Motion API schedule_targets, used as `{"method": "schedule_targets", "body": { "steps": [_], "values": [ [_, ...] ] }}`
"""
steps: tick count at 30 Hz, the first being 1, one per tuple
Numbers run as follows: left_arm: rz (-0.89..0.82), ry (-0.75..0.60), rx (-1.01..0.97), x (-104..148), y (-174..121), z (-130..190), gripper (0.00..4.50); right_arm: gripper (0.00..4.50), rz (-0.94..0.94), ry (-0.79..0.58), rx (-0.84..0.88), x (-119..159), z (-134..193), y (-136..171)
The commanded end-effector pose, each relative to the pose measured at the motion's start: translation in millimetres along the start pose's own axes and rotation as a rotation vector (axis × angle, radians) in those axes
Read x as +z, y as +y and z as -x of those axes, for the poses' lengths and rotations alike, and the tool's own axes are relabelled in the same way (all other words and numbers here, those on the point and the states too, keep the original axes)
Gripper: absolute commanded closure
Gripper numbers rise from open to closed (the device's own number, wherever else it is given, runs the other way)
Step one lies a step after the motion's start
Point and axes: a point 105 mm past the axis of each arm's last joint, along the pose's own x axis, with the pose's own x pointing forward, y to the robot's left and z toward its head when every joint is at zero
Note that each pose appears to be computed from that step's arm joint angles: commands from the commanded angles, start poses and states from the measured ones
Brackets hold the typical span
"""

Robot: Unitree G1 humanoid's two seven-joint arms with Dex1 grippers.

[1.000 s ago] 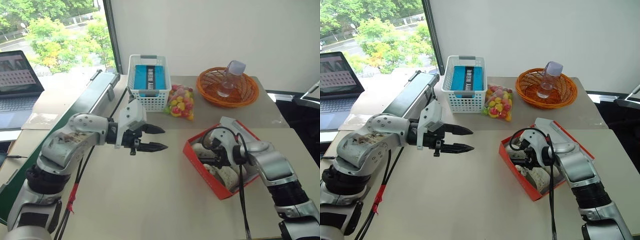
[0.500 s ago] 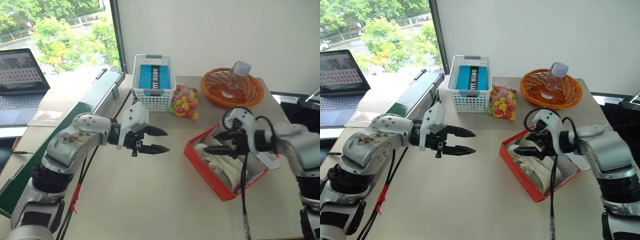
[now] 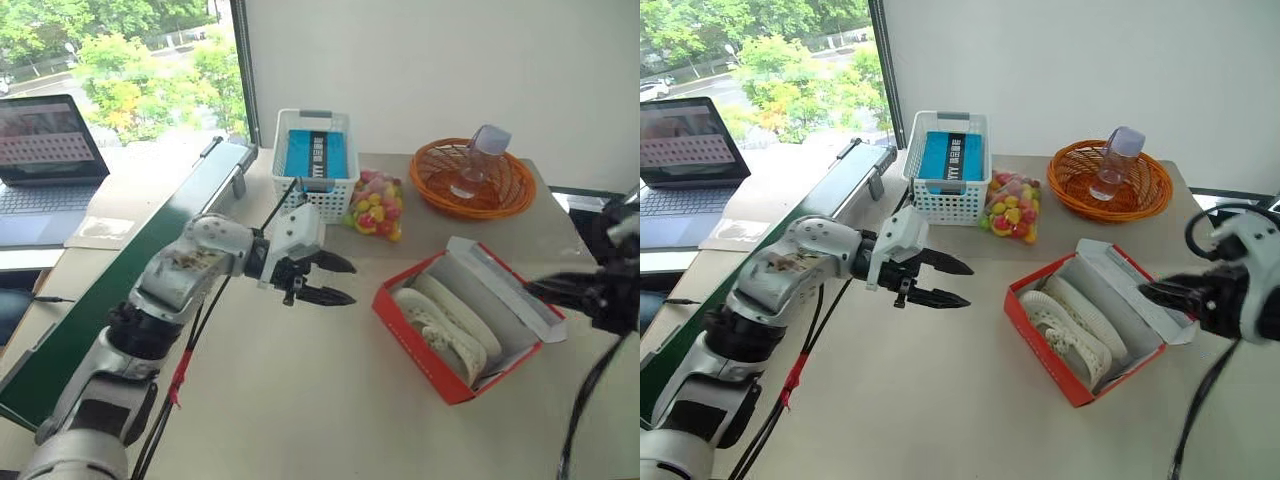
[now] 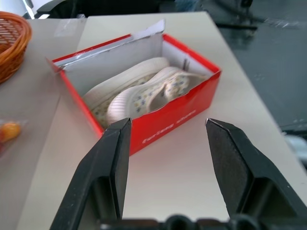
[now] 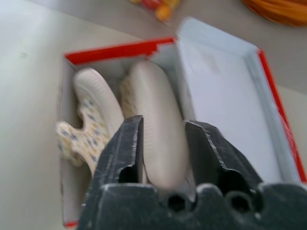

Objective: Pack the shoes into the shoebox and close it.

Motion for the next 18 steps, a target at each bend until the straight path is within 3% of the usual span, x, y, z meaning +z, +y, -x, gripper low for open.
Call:
{"method": "schedule_targets", "body": {
  "steps": [1, 2, 4, 10, 14, 18],
  "values": [
    [-0.069, 0.009, 0.002, 1.1, 4.8, -5.6, 1.88, 4.23, -0.025, -0.002, -0.152, -18.6, 26.0, -13.8],
    [-0.071, 0.010, 0.002, -0.4, 6.0, -8.1, 1.88, 4.45, -0.067, 0.006, -0.172, -30.9, 32.3, -15.3],
    [-0.053, -0.002, 0.003, -0.9, 8.1, -11.3, 1.88, 4.45, -0.108, 0.036, -0.215, -50.9, 41.7, -18.5],
    [-0.038, -0.033, -0.002, 3.8, 5.6, -10.9, 0.10, 4.50, -0.191, -0.016, -0.260, -88.4, 32.6, -32.6],
    [-0.037, -0.052, -0.010, 8.6, -3.4, -6.7, 0.10, 4.50, -0.195, 0.020, -0.291, -125.4, 16.5, -40.4],
    [-0.051, -0.029, 0.055, 8.2, -2.1, -1.2, 0.10, 4.50, -0.204, -0.026, -0.294, -137.1, -9.5, -48.3]
  ]
}}
